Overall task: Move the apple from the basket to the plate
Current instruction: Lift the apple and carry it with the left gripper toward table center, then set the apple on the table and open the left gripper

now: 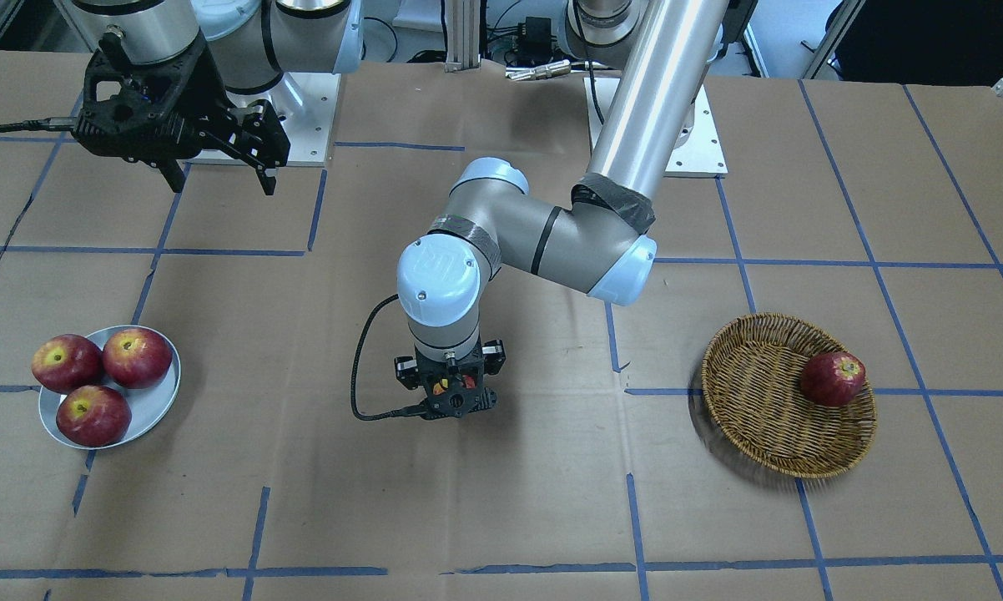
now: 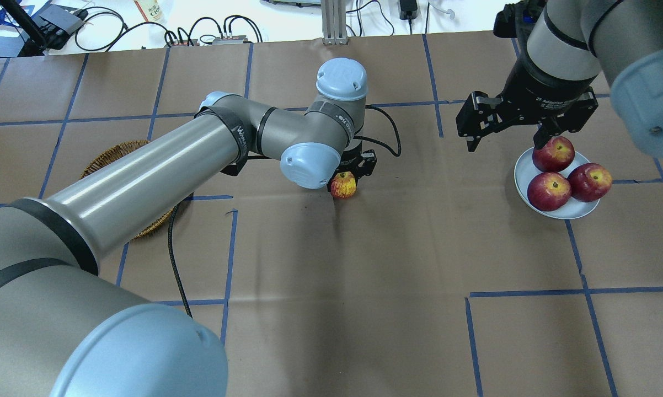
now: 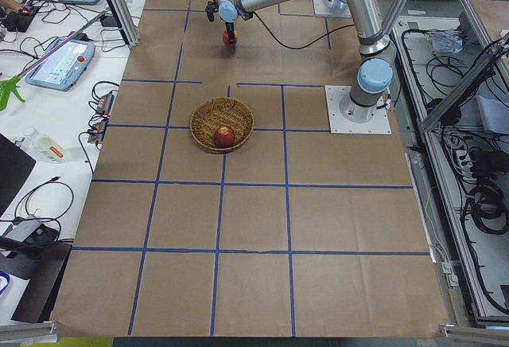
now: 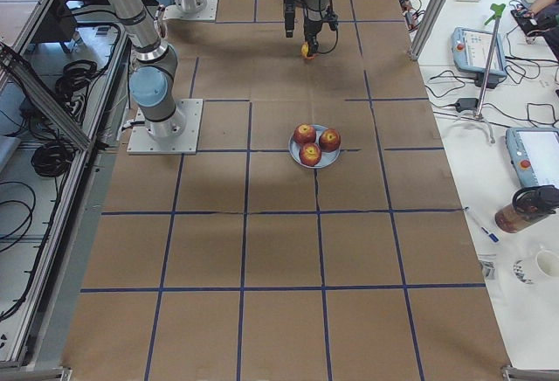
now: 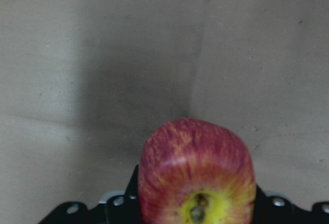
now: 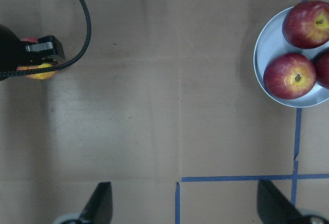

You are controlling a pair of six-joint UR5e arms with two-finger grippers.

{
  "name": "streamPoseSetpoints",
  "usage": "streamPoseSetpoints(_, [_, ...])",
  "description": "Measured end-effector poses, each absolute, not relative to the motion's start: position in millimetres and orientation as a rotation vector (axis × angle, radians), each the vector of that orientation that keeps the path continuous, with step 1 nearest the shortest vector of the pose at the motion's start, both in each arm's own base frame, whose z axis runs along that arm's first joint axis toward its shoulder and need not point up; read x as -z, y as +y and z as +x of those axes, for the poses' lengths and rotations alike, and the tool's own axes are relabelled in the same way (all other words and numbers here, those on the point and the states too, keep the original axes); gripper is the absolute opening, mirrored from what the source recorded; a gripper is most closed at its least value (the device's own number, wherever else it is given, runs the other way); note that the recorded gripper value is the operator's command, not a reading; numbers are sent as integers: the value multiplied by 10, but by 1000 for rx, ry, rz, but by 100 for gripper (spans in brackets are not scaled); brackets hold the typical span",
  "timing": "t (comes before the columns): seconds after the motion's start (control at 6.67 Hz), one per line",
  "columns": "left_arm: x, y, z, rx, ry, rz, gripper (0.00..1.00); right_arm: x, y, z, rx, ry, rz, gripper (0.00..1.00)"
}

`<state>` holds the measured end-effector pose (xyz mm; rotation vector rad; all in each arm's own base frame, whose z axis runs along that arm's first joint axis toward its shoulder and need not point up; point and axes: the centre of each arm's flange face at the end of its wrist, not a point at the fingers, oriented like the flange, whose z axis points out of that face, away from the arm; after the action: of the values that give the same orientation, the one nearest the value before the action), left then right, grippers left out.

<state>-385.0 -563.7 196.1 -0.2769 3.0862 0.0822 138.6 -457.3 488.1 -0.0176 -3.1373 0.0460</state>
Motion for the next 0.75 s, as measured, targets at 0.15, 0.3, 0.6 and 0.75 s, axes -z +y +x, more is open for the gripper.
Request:
streamPoseSetpoints(0.15, [-1948,-5631,-3852,-86,3086,-279,79,-4868,-4630,1389,-41,-3139,-17,100])
streamPoseSetpoints(0.3, [-1940,-5626,-3854,-88,3085,-281,94,-4858,-4690,1390,-36,-3140,-17,100])
streamPoseSetpoints(0.6, [-1912,-5591,-3855,-97,3081,-290,99,-4854,-4751,1391,-32,-3140,-17,100])
streamPoseSetpoints(0.75, [-1958,-5578,-3859,-93,3082,-294,99,-4852,-4756,1391,-30,-3139,-17,100])
